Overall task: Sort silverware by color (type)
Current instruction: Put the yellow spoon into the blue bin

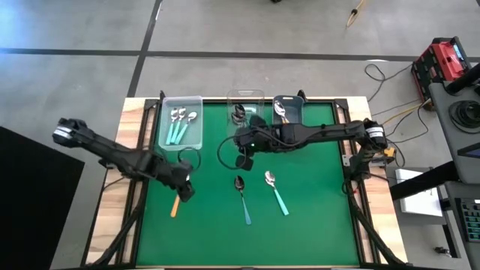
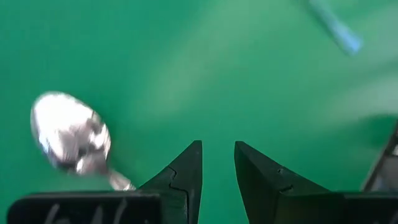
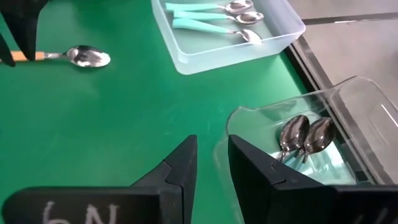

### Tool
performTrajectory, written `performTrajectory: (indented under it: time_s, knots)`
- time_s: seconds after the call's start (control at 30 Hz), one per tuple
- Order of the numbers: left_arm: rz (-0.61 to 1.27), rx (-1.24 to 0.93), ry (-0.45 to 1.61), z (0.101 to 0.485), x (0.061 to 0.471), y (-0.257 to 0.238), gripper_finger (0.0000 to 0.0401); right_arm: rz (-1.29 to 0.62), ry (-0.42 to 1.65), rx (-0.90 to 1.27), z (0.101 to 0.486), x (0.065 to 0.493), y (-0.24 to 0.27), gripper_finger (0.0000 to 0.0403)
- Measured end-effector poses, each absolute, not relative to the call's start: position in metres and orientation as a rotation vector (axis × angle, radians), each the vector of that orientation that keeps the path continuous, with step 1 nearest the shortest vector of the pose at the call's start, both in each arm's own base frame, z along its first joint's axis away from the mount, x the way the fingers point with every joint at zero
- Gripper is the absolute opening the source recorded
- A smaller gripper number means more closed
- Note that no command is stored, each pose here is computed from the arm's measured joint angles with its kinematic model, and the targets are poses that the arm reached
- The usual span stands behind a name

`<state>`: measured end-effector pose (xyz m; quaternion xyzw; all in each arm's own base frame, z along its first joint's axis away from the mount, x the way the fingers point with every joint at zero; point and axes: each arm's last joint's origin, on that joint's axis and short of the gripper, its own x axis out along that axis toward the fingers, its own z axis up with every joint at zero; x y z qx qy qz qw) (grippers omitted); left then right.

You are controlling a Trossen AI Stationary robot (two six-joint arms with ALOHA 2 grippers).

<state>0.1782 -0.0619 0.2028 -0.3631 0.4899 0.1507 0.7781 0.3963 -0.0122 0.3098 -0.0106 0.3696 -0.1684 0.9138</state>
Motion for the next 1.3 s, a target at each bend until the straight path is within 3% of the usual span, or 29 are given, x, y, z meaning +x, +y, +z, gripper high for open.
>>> performTrajectory:
  time_s: [0.3, 0.63, 1.1, 1.3]
  knots:
    - [0.547, -0.735, 1.277, 0.173, 0.170, -0.078, 0.0076, -0.329, 0.784, -0.052, 0.309, 0.395, -0.009, 0.0075]
    - [0.687, -0.694, 1.337, 0.155, 0.176, -0.080, 0.0079, -0.321, 0.793, -0.072, 0.308, 0.395, -0.009, 0.0081]
    - [0.743, -0.620, 1.362, 0.152, 0.185, -0.083, 0.0143, -0.318, 0.795, -0.079, 0.308, 0.395, -0.009, 0.0081]
    - [0.761, -0.598, 1.383, 0.146, 0.187, -0.084, 0.0151, -0.318, 0.801, -0.080, 0.308, 0.394, -0.009, 0.0075]
